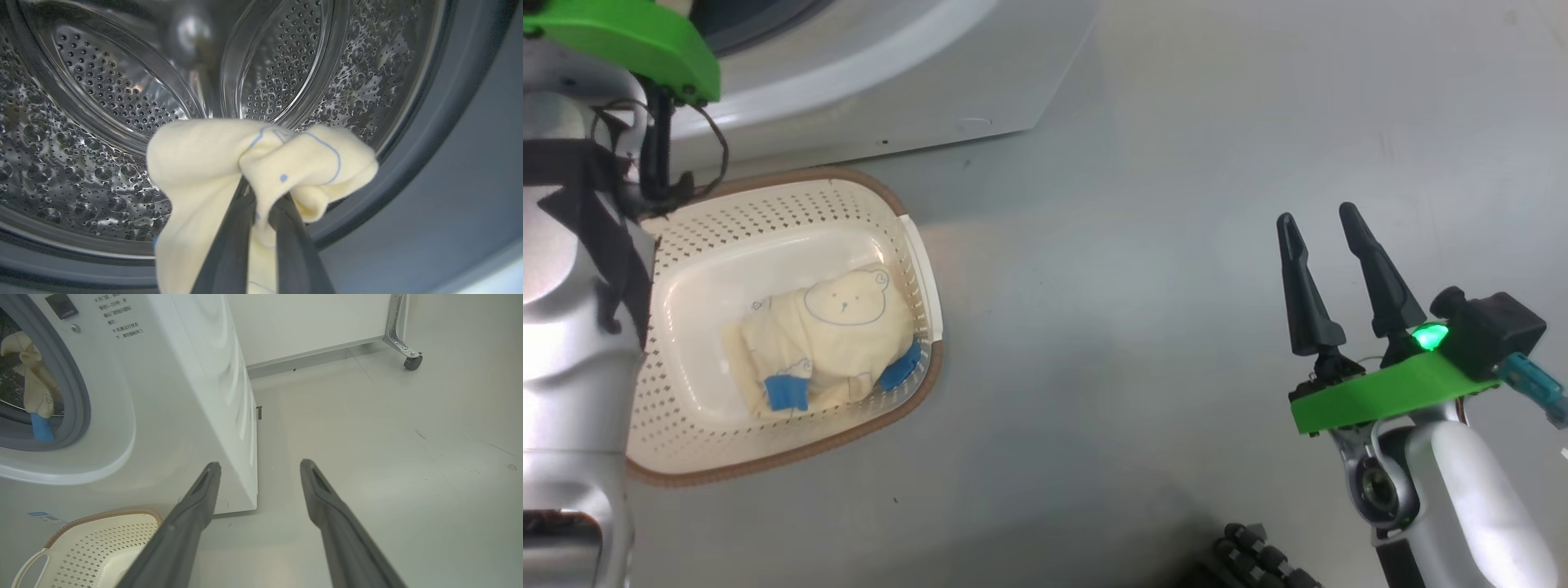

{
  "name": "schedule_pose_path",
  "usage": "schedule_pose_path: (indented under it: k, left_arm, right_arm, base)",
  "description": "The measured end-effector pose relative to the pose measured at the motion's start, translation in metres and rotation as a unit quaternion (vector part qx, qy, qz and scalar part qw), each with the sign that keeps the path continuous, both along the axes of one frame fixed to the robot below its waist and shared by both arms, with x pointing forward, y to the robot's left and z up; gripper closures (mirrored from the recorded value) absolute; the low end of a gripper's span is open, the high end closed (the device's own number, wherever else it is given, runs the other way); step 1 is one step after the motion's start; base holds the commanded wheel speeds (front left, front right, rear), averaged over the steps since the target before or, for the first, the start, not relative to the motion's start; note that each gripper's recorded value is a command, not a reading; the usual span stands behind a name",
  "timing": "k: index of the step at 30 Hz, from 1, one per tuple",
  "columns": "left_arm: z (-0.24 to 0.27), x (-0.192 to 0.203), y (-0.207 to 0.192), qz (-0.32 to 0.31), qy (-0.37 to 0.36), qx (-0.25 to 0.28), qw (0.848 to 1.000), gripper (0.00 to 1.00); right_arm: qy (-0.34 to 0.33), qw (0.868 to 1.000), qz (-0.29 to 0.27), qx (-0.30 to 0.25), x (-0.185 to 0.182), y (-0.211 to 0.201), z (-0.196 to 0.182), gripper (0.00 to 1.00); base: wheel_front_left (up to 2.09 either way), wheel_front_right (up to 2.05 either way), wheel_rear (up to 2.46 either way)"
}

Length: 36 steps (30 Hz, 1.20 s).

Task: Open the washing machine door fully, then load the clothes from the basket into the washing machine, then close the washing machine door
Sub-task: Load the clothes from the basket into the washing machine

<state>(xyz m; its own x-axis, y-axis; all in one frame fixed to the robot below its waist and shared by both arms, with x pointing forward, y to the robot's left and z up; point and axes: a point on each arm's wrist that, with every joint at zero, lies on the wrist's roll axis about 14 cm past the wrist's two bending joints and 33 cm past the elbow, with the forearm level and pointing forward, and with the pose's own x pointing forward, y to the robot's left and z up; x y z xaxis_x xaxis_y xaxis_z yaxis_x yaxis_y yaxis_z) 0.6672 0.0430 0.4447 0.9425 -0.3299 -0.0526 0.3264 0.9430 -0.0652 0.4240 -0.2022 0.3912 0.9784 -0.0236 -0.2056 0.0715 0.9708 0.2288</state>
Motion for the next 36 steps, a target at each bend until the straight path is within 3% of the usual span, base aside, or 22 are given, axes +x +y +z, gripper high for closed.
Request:
schedule_pose_path:
  k: [22, 29, 36]
  left_arm:
    - [-0.049, 0.057, 0.000, 0.000, 0.061, 0.019, 0.998, 1.00]
    - [-0.039, 0.077, -0.006, -0.003, 0.038, 0.018, 0.999, 1.00]
    - [-0.021, 0.096, -0.004, -0.007, -0.028, 0.034, 0.999, 1.00]
  right_arm:
    - [0.064, 0.998, -0.019, 0.007, -0.011, -0.009, -0.045, 0.00]
    - [0.070, 0.997, -0.012, 0.018, -0.007, -0.002, -0.052, 0.00]
    - [0.082, 0.996, -0.018, 0.016, -0.011, -0.006, -0.059, 0.00]
  base:
    - [0.00, 0.00, 0.00]
    - [0.00, 0.00, 0.00]
    - [0.00, 0.00, 0.00]
